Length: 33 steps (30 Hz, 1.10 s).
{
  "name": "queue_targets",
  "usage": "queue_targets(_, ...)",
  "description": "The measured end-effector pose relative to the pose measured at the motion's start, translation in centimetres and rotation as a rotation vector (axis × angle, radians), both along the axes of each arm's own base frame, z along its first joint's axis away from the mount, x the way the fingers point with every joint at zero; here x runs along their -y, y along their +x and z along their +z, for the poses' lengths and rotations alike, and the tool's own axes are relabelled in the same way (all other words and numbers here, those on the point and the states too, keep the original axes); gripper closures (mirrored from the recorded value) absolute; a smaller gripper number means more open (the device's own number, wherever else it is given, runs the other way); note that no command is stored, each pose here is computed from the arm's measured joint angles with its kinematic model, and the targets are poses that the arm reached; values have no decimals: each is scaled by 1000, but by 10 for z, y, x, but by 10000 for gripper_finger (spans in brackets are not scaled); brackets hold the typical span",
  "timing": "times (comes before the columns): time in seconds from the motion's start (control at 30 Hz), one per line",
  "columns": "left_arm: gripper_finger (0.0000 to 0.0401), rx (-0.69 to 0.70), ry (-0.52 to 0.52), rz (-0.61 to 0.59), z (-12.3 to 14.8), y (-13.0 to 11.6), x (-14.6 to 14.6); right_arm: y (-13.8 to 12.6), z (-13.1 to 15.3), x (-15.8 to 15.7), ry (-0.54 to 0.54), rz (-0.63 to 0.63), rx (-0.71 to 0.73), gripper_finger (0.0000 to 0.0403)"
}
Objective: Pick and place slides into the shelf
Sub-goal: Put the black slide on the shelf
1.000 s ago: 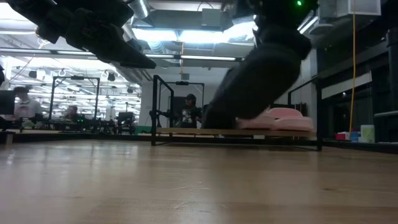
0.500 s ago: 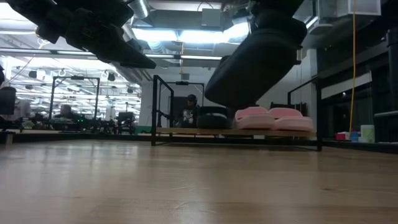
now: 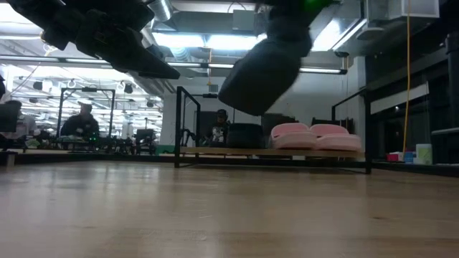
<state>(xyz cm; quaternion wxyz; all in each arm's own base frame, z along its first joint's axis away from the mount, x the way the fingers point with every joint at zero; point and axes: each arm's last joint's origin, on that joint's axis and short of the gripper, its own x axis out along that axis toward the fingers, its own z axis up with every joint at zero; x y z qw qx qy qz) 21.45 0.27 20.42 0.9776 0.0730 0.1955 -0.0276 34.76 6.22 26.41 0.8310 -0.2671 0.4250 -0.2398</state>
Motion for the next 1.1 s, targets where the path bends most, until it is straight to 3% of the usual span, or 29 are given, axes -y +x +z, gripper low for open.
queue_targets(0.3,244,0,-1,0,0,0,0,15,6,48,55,-111,122,397)
queue_targets(0.43,244,0,-1,0,0,0,0,21,10,69,91,-118,174,397)
queue_targets(0.7,244,0,-1,0,0,0,0,29,20,100,63,-114,271,397)
queue_targets(1.1,244,-3,-1,0,0,0,0,41,15,137,73,-161,264,397)
